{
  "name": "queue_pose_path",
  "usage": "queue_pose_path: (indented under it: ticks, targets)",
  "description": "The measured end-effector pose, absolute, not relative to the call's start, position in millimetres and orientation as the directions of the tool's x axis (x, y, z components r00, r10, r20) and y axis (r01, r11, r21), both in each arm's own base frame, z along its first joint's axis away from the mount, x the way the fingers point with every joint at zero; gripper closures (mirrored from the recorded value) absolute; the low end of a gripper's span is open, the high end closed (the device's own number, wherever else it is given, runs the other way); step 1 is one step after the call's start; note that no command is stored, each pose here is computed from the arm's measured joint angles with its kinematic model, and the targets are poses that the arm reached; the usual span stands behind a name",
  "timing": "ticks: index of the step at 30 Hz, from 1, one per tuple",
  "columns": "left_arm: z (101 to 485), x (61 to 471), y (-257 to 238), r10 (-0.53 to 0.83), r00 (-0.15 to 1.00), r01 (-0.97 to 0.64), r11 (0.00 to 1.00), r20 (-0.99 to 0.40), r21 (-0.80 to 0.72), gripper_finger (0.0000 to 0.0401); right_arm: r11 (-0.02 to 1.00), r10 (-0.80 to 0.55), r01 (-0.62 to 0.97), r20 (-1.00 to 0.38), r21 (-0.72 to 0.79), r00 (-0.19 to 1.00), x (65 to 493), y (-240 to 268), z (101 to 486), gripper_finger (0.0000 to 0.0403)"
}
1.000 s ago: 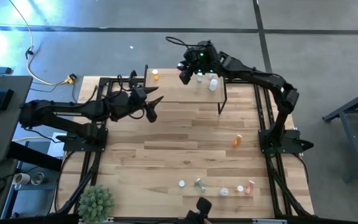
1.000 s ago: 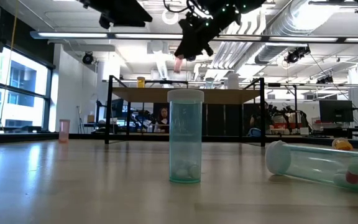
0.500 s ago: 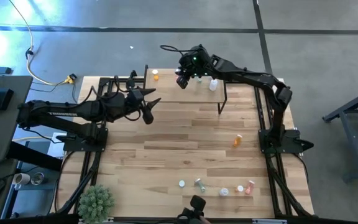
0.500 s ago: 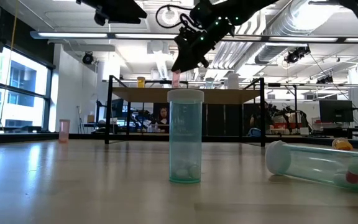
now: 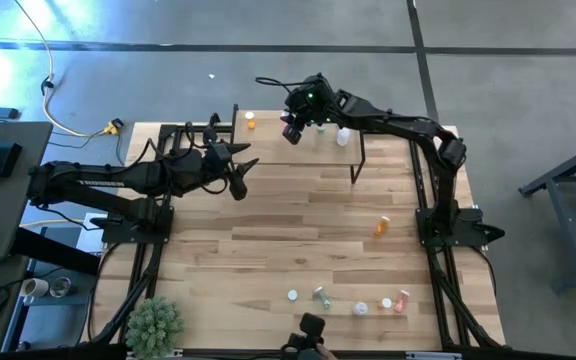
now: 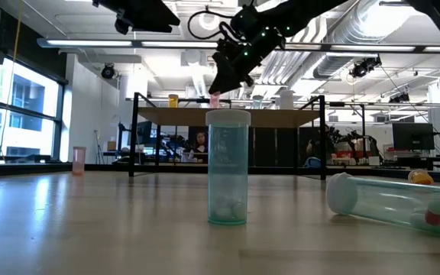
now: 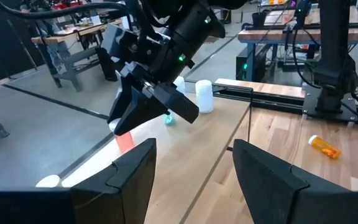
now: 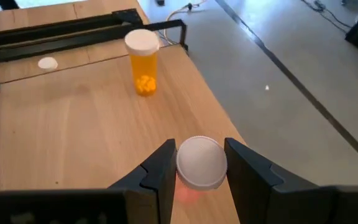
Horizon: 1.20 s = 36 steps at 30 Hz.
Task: Pick and place medicine bottles onto shelf by color
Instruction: Put the top right pink pill bottle on the shelf
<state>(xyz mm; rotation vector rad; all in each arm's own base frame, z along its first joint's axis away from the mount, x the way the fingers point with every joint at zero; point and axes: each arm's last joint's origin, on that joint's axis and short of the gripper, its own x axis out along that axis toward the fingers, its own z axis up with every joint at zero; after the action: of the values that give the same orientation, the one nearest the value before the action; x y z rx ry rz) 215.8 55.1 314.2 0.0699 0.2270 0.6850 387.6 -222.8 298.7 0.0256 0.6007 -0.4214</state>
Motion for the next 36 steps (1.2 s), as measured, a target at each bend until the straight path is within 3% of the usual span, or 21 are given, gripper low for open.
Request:
queue_pose_path:
  ticks: [11, 36]
  targets:
    - [313.9, 215.8, 55.1, 0.634, 0.750, -0.618, 0.773, -0.187, 0.140, 0.0197, 0.932, -0.356, 0.337, -0.509, -0.132, 0.784, 396.1, -214.8, 301.8, 0.0291]
    - [314.0, 215.7, 55.1, 0.634, 0.750, -0.619, 0.773, -0.187, 0.140, 0.0197, 0.923, -0.376, 0.352, -0.559, -0.156, 0.739, 392.8, -216.9, 295.4, 0.0291]
